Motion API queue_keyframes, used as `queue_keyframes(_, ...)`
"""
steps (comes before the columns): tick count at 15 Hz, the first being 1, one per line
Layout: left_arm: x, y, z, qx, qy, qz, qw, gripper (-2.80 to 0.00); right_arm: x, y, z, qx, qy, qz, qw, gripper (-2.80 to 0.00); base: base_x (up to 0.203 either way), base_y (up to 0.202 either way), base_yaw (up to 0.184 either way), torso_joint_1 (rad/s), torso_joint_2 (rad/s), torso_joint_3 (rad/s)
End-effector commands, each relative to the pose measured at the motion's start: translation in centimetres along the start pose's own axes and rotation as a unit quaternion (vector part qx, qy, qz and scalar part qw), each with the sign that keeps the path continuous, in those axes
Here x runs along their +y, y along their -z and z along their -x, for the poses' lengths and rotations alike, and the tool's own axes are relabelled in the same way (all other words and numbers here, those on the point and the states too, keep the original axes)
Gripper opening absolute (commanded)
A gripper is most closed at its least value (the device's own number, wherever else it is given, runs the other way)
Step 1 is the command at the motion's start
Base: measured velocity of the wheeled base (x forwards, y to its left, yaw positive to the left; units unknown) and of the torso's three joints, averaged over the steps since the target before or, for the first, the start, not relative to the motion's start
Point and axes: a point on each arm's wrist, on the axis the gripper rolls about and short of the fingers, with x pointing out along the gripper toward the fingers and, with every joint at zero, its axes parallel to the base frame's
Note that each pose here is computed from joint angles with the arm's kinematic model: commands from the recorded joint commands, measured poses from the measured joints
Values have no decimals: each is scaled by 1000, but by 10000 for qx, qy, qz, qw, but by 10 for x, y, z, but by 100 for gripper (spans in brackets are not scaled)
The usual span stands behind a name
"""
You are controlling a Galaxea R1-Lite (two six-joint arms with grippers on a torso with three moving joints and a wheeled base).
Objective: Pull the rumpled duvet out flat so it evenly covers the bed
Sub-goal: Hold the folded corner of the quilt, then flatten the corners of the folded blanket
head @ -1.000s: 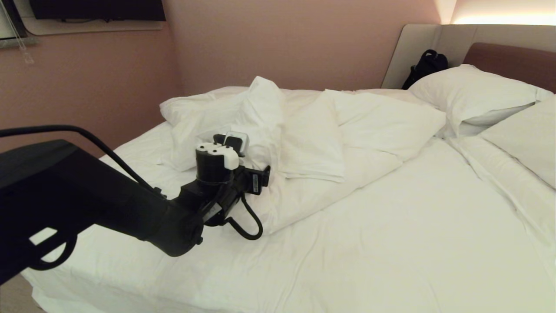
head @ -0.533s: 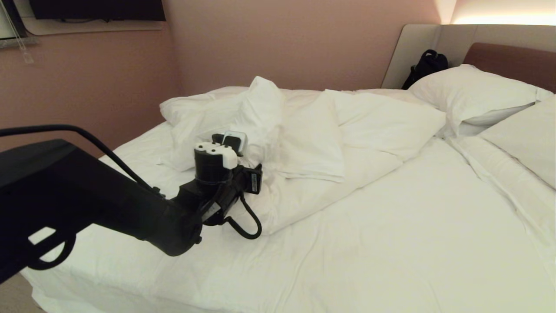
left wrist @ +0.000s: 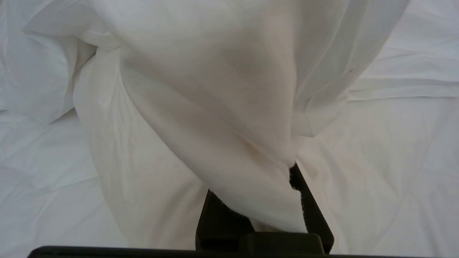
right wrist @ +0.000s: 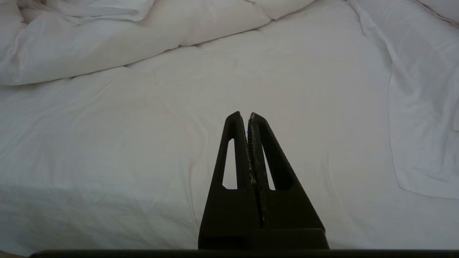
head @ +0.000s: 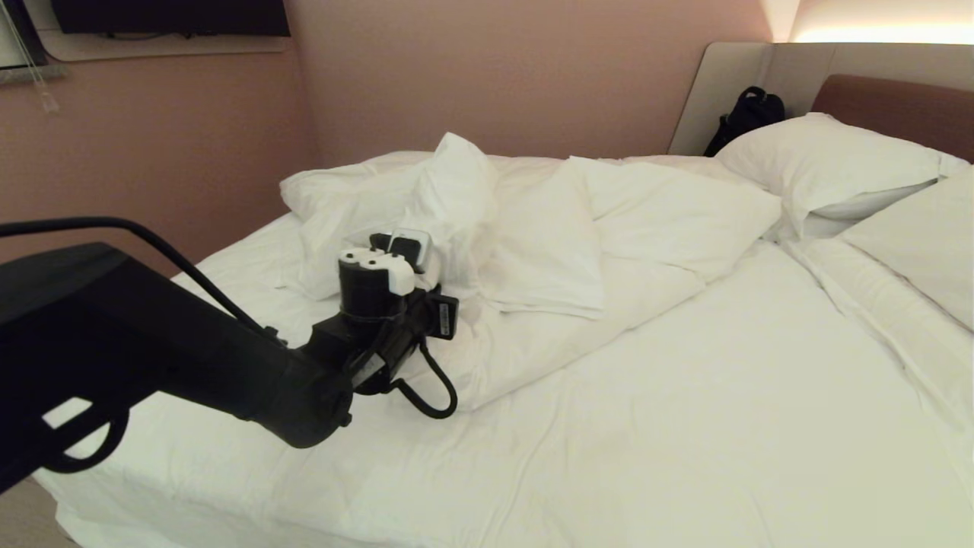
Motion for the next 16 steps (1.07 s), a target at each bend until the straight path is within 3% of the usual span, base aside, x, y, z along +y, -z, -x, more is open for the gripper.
queue_keyframes(1, 1, -3, 1, -53, -22, 18, 10000, -280, 0, 0, 0, 2, -1, 4, 10000, -280, 0, 0, 0, 0, 0, 0)
queue_keyframes(5, 8, -5, 3, -49, -187, 28, 9998, -280, 0, 0, 0, 2, -1, 6, 10000, -280, 0, 0, 0, 0, 0, 0)
queue_keyframes(10, 13, 20, 20, 472, -407, -119, 9980, -280, 0, 0, 0, 2, -1, 6, 10000, -280, 0, 0, 0, 0, 0, 0)
queue_keyframes(13, 21, 18, 45, 536, -552, -85, 9970, -280, 0, 0, 0, 2, -1, -2, 10000, -280, 0, 0, 0, 0, 0, 0)
queue_keyframes(16, 27, 22, 59, 641, -1021, -145, 9926, -280, 0, 0, 0, 2, -1, 0, 10000, -280, 0, 0, 0, 0, 0, 0)
